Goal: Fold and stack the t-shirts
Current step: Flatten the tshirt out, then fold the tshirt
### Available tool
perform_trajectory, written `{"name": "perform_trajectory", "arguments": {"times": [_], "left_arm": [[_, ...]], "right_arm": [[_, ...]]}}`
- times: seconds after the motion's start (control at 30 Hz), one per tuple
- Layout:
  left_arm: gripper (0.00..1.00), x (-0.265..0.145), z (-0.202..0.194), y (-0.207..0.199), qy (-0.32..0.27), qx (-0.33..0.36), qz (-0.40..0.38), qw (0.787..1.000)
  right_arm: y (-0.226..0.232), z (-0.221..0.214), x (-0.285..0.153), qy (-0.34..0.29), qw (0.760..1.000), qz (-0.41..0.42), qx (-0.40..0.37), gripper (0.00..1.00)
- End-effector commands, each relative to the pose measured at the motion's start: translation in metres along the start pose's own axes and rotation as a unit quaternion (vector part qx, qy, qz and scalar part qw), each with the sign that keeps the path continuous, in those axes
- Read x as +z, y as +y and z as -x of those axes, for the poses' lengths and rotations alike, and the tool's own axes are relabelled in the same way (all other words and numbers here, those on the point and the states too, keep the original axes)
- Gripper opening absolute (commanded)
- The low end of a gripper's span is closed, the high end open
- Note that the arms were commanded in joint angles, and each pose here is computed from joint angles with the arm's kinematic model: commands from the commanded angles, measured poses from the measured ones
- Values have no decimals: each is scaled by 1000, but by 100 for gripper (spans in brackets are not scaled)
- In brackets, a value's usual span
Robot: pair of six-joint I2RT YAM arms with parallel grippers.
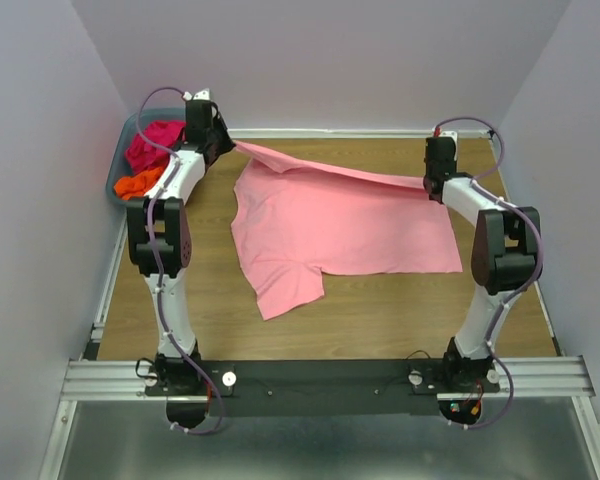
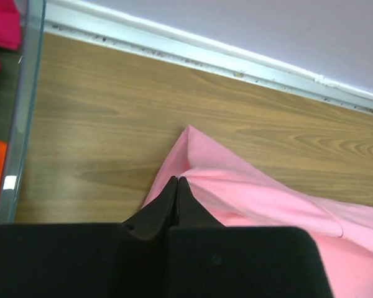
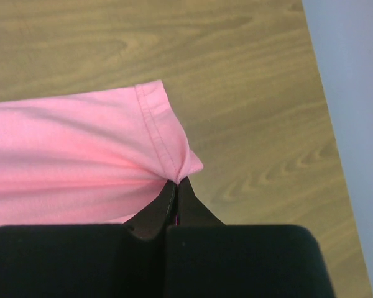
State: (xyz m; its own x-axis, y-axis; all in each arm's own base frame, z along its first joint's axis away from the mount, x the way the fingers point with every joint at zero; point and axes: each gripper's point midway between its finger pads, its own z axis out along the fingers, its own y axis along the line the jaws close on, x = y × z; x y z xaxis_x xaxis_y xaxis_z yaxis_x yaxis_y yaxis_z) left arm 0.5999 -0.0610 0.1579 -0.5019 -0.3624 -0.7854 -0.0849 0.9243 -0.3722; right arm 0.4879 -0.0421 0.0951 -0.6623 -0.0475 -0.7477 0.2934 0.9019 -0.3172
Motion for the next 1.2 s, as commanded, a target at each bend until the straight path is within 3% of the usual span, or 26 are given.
{"name": "perform_trajectory", "arguments": {"times": [0.0, 0.37, 0.73, 1.17], "left_arm": [[0, 9, 18, -14, -16, -6, -29, 999], [0, -7, -12, -38, 33, -93, -94, 991], [0, -32, -3, -41, 27, -138, -100, 985], [0, -66, -39, -44, 58, -177, -122, 975]], "right_arm": [[10, 35, 19, -40, 999, 20, 13, 1], [1, 58, 61, -48, 998, 10, 34, 1], [-8, 103, 62, -90, 996, 8, 22, 1], [-16, 68, 56, -57, 998, -4, -8, 1]]}}
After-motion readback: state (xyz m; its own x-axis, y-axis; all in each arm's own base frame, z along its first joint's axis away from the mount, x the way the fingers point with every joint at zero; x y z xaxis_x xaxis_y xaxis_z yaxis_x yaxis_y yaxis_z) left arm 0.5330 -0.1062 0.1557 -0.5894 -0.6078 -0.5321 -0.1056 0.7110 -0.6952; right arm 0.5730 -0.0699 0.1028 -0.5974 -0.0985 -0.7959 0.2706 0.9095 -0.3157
